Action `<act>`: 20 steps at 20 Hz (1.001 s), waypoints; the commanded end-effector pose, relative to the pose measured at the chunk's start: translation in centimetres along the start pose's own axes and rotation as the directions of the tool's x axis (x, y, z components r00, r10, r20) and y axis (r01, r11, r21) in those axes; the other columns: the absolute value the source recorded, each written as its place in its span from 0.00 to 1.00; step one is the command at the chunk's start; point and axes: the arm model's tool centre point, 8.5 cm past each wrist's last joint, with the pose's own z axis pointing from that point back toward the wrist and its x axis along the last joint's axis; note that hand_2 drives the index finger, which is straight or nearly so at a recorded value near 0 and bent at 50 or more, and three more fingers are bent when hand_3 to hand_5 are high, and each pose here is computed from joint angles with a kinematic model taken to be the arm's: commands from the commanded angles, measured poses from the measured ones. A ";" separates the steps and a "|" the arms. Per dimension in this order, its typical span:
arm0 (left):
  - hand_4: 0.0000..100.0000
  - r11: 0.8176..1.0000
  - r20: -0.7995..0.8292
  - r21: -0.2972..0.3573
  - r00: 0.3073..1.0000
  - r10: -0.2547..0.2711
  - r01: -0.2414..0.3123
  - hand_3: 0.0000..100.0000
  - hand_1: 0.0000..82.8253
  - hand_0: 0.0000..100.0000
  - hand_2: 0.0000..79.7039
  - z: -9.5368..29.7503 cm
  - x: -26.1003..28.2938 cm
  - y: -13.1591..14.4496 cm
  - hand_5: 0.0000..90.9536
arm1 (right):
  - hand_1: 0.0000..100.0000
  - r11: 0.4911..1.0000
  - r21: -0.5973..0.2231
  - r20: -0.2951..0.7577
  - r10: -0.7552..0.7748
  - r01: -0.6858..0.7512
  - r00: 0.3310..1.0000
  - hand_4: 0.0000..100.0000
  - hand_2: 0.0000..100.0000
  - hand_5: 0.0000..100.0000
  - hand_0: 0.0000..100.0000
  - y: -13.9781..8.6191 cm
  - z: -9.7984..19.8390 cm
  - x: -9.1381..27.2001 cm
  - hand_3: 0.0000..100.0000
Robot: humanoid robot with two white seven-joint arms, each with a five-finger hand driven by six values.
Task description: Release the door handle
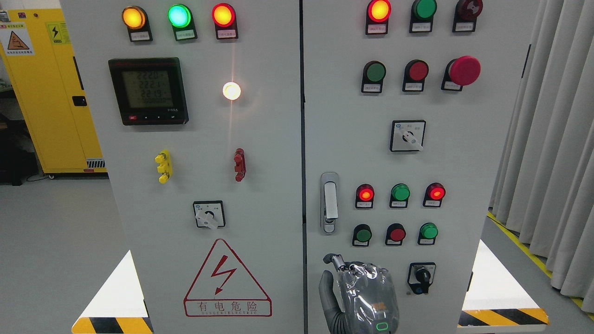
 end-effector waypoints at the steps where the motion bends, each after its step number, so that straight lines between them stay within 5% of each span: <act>1: 0.00 1.000 0.015 -0.002 1.000 0.002 -0.002 0.00 0.67 0.12 0.00 0.0 0.5 0.0 0.00 | 0.28 1.000 -0.023 -0.009 -0.016 0.016 1.000 1.00 0.86 1.00 0.71 -1.9 0.3 0.0 1.00; 2: 0.00 1.000 0.015 -0.002 1.000 0.002 -0.002 0.00 0.67 0.12 0.00 0.0 0.5 0.0 0.00 | 0.27 1.000 -0.009 -0.012 -0.016 0.016 1.000 1.00 0.91 1.00 0.40 -1.8 0.4 -0.1 1.00; 6: 0.00 1.000 0.015 -0.002 1.000 0.002 -0.002 0.00 0.67 0.12 0.00 0.0 0.5 0.0 0.00 | 0.24 1.000 -0.018 -0.015 -0.015 0.015 1.000 1.00 0.96 1.00 0.26 -2.3 0.2 -0.3 1.00; 20: 0.00 1.000 0.015 -0.002 1.000 0.002 -0.002 0.00 0.67 0.12 0.00 0.0 0.5 0.0 0.00 | 0.37 0.996 -0.080 -0.010 0.036 -0.037 0.999 1.00 1.00 1.00 0.24 -5.3 -3.6 -1.1 1.00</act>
